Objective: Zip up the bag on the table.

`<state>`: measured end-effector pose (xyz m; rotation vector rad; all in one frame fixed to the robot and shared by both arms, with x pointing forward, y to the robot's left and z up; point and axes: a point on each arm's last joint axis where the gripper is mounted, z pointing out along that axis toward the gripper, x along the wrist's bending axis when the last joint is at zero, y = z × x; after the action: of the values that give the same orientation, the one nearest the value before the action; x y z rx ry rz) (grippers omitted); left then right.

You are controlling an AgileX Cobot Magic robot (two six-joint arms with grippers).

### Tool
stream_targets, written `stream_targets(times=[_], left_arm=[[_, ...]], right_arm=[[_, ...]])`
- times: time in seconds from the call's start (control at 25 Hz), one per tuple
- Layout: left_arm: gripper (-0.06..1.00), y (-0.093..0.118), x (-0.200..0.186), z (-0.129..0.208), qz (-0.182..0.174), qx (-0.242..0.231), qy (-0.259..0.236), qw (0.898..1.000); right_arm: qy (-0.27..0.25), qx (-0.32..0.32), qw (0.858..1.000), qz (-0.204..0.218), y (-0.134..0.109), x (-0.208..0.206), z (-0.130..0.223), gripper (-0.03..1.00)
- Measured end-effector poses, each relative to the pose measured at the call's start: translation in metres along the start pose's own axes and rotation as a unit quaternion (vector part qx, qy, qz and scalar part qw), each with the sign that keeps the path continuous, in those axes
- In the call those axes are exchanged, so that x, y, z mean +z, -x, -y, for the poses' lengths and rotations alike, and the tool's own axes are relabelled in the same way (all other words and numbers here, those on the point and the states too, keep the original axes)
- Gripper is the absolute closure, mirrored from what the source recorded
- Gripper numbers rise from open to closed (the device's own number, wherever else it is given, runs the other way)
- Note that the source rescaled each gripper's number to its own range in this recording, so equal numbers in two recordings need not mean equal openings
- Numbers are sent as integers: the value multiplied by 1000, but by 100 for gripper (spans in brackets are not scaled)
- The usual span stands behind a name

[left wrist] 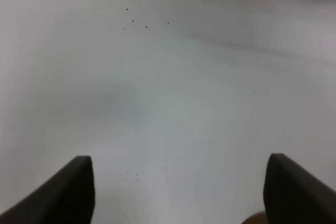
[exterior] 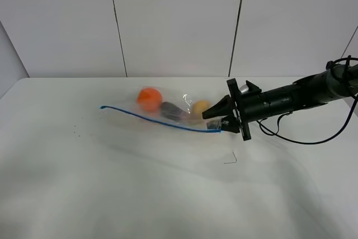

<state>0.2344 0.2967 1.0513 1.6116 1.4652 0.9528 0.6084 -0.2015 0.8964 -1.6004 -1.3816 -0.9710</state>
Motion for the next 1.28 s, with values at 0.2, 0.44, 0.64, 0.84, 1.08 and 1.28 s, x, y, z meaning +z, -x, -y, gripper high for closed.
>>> stream_targets(times=[0.2,0.44,0.64,0.84,1.08,1.28], left_arm=[[-2,0,0,0,0,0,0,1000],[-2,0,0,0,0,-1,0,1000],[-2,0,0,0,0,-1,0,1000],[-2,0,0,0,0,-2,0,1000],[-2,0,0,0,0,-2,0,1000],[-2,0,0,0,0,-2,0,1000]], right_arm=[[-22,-27,999,36,-10,-7,3,5],[-12,-109,979,169,-60,-41,-12,2],[37,-169,929,326,-102,-83,-18,2],[56,-179,874,449,-119,-116,-12,2],[68,-180,849,492,-127,-131,1,2],[65,-177,849,494,-129,-136,25,2]])
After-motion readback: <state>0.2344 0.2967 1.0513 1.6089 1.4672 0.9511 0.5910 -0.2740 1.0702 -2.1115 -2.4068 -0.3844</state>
